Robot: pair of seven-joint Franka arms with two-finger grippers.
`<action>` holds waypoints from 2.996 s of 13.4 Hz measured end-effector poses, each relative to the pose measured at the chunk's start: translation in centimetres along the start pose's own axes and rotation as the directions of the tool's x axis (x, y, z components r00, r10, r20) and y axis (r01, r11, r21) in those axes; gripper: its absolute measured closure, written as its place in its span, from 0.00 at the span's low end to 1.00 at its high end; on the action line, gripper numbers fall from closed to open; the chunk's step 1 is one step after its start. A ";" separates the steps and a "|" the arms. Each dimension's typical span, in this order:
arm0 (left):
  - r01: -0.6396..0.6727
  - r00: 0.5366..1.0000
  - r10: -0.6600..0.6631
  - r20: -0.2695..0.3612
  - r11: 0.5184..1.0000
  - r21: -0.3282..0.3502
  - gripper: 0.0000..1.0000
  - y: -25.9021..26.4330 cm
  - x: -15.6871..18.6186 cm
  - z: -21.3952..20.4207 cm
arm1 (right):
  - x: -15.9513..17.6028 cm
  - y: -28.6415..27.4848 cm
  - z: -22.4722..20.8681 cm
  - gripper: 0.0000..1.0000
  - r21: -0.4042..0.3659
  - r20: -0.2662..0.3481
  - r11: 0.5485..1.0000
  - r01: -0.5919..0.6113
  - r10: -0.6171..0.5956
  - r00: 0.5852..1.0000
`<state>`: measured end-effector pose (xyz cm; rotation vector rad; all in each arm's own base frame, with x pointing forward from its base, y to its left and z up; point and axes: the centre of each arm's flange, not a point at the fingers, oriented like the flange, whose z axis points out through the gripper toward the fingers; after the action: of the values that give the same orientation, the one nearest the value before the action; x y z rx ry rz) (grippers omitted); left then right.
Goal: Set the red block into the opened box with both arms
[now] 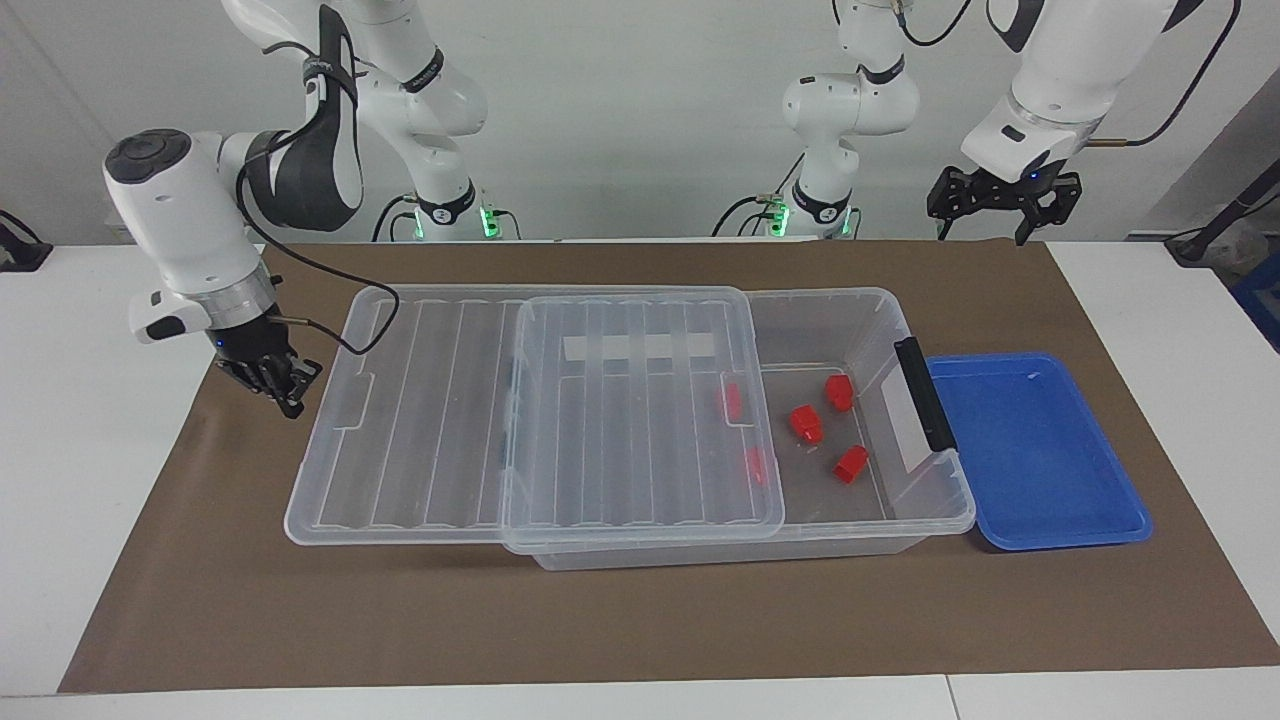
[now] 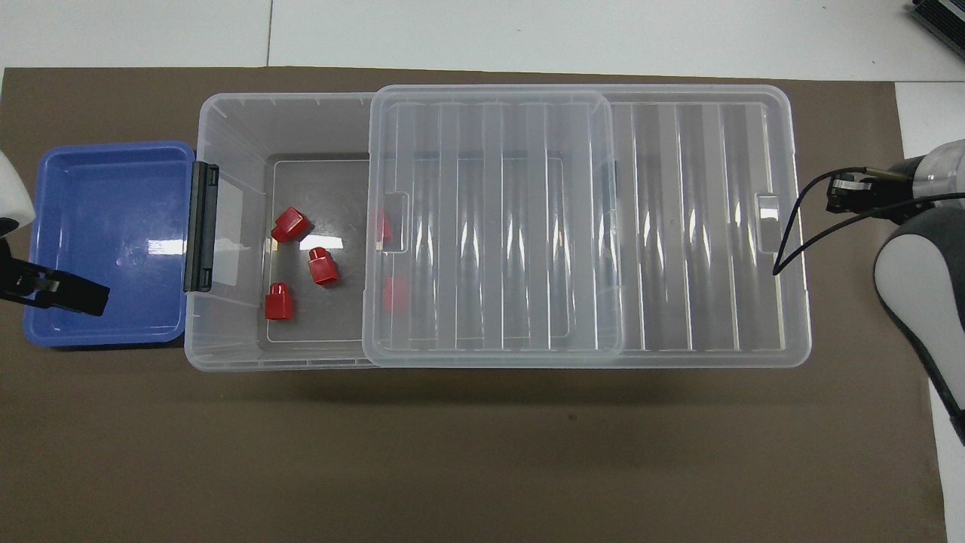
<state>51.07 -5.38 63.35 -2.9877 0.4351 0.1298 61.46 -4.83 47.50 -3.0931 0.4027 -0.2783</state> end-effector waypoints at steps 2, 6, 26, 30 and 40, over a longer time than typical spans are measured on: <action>0.002 0.999 -0.002 -0.036 1.000 0.005 0.00 -0.2 0.4 -0.2 | -0.4 -2.0 0.2 0.99 0.006 0.005 0.999 0.033 -0.033 0.999; 0.003 0.999 -0.003 -0.049 1.000 0.006 0.00 -0.2 0.5 -0.2 | -1.6 -6.6 0.2 0.99 0.020 0.007 0.994 0.107 -0.107 0.994; 0.015 0.999 -0.014 -0.048 1.000 0.004 0.00 -0.9 0.4 -0.2 | -7.4 -20.1 -0.3 0.99 0.095 0.015 0.946 0.311 -0.313 0.950; 0.014 0.999 -0.014 -0.048 1.000 0.004 0.00 -0.9 0.4 -0.2 | -7.3 -19.9 -0.5 0.99 0.095 0.012 0.948 0.304 -0.307 0.952; 0.015 0.999 -0.014 -0.048 1.000 0.004 0.00 -0.9 0.4 -0.2 | -7.8 -12.5 -8.0 0.57 0.038 0.113 0.995 0.094 -0.098 0.989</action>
<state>51.74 -4.69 63.54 -2.9940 0.4183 0.0565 55.82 9.33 54.48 -3.0817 0.2438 -0.1062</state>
